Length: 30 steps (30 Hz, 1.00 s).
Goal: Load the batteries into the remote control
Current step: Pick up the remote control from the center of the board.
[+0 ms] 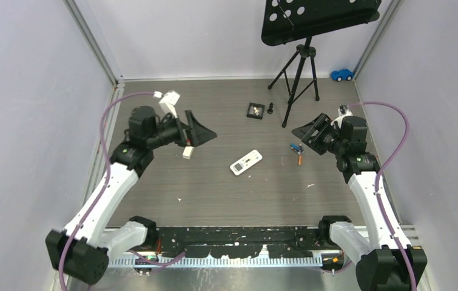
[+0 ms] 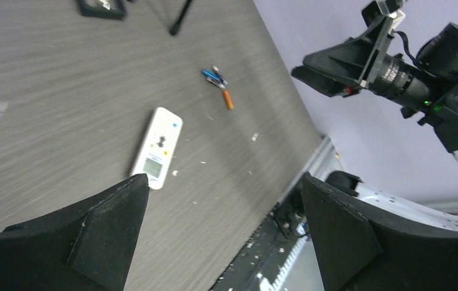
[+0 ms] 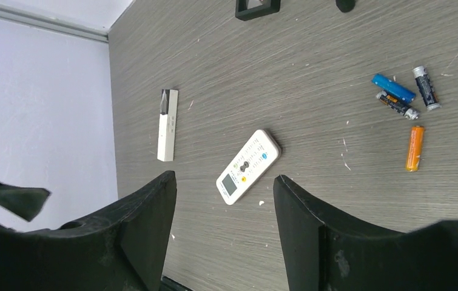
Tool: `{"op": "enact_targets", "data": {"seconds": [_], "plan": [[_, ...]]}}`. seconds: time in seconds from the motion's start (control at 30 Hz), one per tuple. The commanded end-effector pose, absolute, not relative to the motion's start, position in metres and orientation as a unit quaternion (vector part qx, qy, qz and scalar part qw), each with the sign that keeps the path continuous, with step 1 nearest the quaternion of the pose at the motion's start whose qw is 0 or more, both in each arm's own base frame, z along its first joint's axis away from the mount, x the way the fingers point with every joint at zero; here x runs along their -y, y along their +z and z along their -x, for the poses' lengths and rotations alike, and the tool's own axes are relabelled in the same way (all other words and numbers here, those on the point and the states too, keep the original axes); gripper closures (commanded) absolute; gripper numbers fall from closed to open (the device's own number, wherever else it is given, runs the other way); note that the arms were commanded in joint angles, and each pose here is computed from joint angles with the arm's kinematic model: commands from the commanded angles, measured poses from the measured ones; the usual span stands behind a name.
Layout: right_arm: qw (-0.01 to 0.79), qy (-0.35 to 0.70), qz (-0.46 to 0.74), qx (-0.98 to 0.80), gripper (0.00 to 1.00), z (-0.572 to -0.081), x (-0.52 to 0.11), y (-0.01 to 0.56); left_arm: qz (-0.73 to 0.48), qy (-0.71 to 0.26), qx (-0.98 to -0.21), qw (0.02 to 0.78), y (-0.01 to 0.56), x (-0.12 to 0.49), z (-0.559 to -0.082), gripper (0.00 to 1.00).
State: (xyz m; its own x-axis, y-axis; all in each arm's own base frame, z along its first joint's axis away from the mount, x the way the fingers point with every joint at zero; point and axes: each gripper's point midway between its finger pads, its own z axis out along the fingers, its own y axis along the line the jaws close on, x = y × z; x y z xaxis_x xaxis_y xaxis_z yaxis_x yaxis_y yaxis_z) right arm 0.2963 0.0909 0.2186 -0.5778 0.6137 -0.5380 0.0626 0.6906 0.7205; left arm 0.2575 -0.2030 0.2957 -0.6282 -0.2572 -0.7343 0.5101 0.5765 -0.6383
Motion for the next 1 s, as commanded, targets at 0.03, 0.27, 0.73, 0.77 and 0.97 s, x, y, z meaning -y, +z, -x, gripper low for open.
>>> {"op": "enact_targets", "data": {"seconds": [0.03, 0.27, 0.73, 0.77, 0.97], "plan": [[0.415, 0.347, -0.239, -0.806, 0.36, -0.298, -0.089, 0.218, -0.128, -0.494, -0.775, 0.373, 0.278, 0.264, -0.259, 0.0], [0.384, 0.322, -0.279, -0.82, 0.36, -0.294, -0.082, 0.189, -0.209, -0.375, -0.845, 0.319, 0.19, 0.319, -0.269, 0.17], [0.33, 0.296, -0.296, -0.846, 0.36, -0.287, -0.08, 0.157, -0.404, -0.143, -0.859, 0.279, 0.071, 0.337, -0.302, 0.0], [0.328, 0.291, -0.296, -0.848, 0.35, -0.286, -0.079, 0.156, -0.405, -0.138, -0.862, 0.273, 0.065, 0.336, -0.302, 0.0], [0.327, 0.288, -0.306, -0.846, 0.35, -0.287, -0.077, 0.152, -0.429, -0.126, -0.855, 0.262, 0.045, 0.33, -0.299, 0.03]]}}
